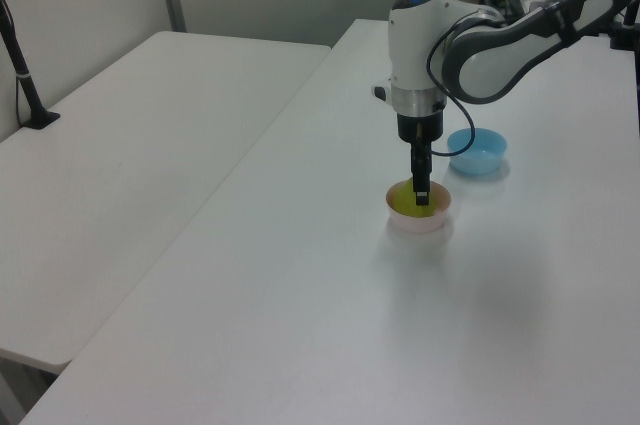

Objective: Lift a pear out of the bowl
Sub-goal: 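Lower the open gripper into the pink bowl and close on the green pear, then lift the green pear up out of the pink bowl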

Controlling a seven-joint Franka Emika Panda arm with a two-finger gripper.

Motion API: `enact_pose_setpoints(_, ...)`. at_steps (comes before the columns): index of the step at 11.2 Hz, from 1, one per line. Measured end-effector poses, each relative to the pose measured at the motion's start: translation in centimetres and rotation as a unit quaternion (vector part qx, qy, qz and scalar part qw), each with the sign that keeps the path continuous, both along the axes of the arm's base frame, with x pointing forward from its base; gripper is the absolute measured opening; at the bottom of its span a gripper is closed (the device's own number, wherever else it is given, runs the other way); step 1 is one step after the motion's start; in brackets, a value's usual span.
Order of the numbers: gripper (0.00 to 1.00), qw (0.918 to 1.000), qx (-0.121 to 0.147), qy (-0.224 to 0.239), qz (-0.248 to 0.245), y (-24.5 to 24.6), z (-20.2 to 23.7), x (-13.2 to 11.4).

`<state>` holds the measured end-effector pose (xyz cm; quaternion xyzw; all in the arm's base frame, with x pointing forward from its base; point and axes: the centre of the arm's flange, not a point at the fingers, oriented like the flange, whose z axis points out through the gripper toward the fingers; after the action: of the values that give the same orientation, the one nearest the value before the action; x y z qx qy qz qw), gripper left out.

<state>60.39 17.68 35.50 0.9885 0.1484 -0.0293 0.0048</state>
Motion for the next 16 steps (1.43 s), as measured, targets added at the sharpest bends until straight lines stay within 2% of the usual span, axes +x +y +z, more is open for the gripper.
enact_pose_setpoints(3,0.88,1.0000,-0.002,0.000,0.000,0.0,-0.9,0.2)
enact_pose_setpoints(4,0.81,1.0000,-0.008,0.000,0.003,0.0,-1.0,0.2)
enact_pose_setpoints(8,0.78,0.9998,-0.016,-0.001,0.008,-0.1,-1.7,0.3)
enact_pose_setpoints(9,0.70,0.9998,-0.016,-0.003,0.008,0.0,-1.5,0.4)
enact_pose_setpoints(13,0.67,0.9998,-0.017,-0.008,0.009,0.1,-0.4,0.6)
enact_pose_setpoints(16,0.67,0.9997,-0.023,0.001,0.008,0.2,4.2,0.5)
